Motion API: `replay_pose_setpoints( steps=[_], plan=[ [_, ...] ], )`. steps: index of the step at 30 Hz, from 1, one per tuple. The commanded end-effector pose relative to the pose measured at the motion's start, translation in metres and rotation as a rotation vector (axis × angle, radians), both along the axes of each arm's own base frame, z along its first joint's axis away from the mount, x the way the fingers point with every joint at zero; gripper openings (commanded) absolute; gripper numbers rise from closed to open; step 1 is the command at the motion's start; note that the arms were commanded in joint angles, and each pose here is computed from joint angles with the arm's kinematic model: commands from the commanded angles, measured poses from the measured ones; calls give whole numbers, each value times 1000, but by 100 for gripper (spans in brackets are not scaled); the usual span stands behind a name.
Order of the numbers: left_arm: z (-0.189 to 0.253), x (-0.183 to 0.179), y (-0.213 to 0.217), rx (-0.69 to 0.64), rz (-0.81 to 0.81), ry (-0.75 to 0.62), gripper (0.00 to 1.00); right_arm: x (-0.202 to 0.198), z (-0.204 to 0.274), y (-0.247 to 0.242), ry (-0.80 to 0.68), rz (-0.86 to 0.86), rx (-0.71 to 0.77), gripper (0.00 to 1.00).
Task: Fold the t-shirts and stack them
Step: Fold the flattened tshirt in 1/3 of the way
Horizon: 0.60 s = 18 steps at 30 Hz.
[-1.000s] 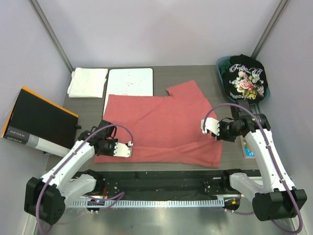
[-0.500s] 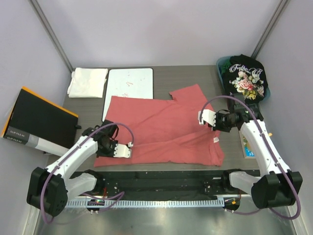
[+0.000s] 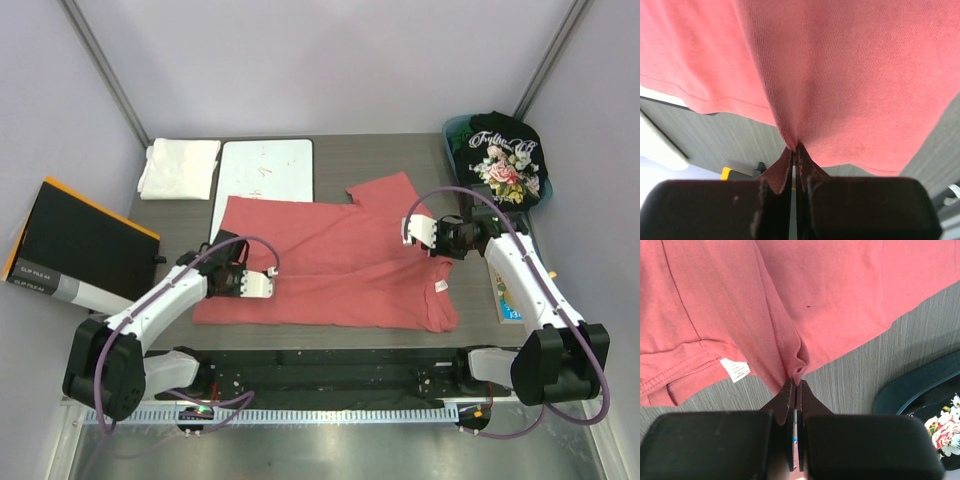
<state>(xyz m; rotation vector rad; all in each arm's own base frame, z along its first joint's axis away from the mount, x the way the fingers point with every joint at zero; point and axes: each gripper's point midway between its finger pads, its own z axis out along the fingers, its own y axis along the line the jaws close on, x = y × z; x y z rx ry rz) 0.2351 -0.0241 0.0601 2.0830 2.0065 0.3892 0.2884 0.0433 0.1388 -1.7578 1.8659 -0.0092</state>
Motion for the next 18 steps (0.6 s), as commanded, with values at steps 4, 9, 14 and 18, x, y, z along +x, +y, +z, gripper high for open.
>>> replay_pose_setpoints(
  steps=[4, 9, 14, 18],
  plan=[
    [10, 30, 0, 43, 7, -60, 0, 17, 9, -1, -63, -31, 6, 1],
    [3, 33, 5, 89, 12, -37, 12, 33, 13, -2, -139, -93, 28, 8],
    [6, 47, 16, 139, 82, -92, 73, 43, 15, -13, -209, -167, -10, 67],
    [26, 72, 15, 107, 157, -237, 77, 34, 20, -10, -192, -194, 29, 72]
  ],
)
